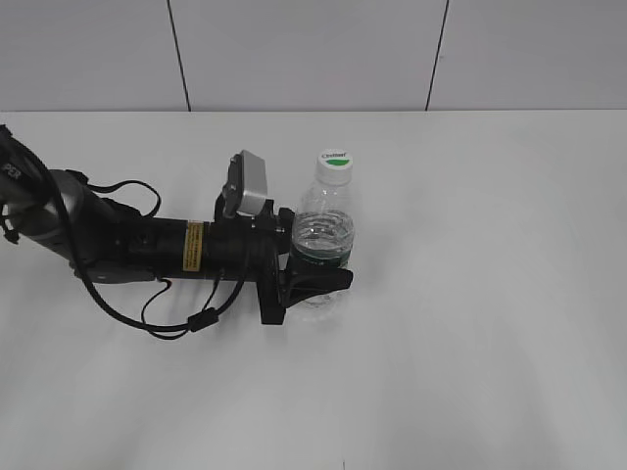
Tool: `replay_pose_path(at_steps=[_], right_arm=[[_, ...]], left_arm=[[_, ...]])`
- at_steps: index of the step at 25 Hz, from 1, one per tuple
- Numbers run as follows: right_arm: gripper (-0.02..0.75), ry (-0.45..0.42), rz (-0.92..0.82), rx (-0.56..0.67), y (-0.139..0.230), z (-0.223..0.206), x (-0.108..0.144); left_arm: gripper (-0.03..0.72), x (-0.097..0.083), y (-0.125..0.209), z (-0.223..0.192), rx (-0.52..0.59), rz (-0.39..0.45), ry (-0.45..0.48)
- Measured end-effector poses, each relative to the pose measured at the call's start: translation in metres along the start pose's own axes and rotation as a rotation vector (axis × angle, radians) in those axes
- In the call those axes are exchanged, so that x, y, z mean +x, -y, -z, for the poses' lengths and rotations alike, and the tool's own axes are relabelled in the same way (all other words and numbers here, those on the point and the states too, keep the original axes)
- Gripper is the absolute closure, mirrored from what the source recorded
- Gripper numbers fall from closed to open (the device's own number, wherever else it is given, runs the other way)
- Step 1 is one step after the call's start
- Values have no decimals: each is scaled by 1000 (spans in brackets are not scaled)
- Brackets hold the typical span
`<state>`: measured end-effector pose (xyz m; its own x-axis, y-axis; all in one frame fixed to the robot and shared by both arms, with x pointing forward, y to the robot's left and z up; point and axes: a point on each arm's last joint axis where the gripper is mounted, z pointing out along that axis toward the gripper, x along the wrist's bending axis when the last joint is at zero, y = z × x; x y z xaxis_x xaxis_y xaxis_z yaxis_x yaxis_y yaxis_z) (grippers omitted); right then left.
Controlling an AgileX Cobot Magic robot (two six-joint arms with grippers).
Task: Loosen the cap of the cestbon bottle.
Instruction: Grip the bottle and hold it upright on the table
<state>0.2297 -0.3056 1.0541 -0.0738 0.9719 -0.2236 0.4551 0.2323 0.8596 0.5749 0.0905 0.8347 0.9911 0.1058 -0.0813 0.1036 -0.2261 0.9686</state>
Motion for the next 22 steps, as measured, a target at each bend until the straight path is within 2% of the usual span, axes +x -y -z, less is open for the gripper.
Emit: replay_pose_path(at_steps=[9, 14, 22], right_arm=[[204, 9, 5, 2, 0, 0, -1], [204, 50, 26, 7, 1, 0, -5], [204, 54, 29, 6, 1, 0, -5]], left_arm=[[279, 0, 1, -6, -28, -6, -42], [279, -4, 8, -12, -38, -17, -31], [279, -4, 12, -13, -58, -3, -36]])
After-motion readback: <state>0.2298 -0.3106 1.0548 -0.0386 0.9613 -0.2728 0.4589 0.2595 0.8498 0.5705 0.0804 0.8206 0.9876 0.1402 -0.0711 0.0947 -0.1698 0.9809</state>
